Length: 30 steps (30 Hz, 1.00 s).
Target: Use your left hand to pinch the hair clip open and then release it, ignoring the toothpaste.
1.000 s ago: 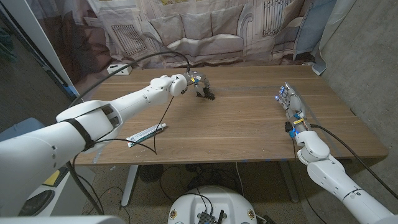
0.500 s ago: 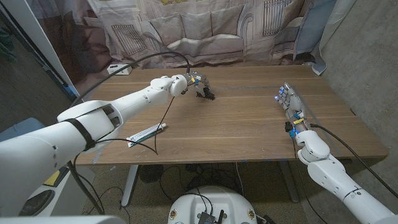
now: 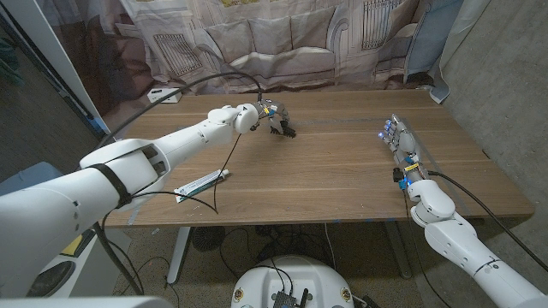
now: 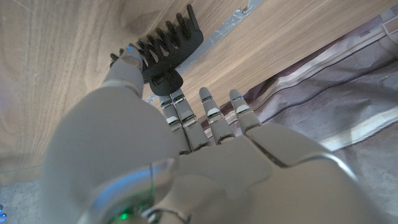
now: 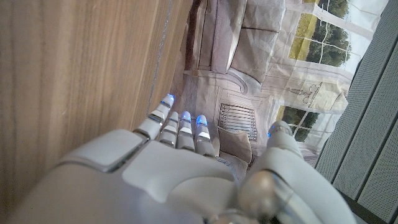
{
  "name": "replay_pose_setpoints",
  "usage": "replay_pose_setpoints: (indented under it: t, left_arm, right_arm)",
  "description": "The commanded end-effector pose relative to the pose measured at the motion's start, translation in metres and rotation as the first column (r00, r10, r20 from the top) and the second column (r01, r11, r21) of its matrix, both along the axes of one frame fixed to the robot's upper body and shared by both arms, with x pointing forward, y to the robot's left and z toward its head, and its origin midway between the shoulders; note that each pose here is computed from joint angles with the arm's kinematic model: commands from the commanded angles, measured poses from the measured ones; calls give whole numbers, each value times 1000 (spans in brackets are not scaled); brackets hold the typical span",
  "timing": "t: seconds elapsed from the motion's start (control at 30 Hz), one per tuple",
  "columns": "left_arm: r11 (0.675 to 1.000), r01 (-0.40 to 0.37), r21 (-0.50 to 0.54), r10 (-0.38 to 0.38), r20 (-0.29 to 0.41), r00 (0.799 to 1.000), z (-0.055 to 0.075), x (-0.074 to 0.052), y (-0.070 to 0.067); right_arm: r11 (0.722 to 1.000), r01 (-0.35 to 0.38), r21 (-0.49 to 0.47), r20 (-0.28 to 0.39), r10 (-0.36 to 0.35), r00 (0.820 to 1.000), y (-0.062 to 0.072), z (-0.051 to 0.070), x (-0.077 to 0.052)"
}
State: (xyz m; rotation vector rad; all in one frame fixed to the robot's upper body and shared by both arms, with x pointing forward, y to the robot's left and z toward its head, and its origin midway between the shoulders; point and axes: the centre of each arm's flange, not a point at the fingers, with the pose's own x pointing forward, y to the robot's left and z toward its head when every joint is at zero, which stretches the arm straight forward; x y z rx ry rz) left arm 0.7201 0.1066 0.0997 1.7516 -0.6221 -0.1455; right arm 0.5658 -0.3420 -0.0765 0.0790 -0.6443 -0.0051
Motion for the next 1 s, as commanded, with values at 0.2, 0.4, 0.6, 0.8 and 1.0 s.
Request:
replay_pose_setpoints:
  t: [0.2, 0.4, 0.6, 0.8, 1.0]
  left_arm:
    - [999, 11, -46, -10, 24, 1000, 0, -1, 1]
    - [998, 14, -58, -12, 38, 999, 3, -2, 1]
    - [998, 20, -64, -17, 47, 999, 7, -4, 0]
    - [998, 14, -62, -11, 47, 999, 8, -8, 0]
    - [999, 8, -51, -5, 54, 999, 11, -16, 0]
  right_arm:
    - [1000, -2, 4, -8, 2, 1000, -1, -2, 1]
    - [1000, 1, 5, -9, -1, 1000, -1, -3, 0]
    - [1000, 3, 12, -7, -3, 1000, -2, -4, -1]
    - [1000, 3, 13, -2, -3, 1000, -3, -4, -1]
    - [1000, -1, 13, 3, 1, 1000, -3, -4, -1]
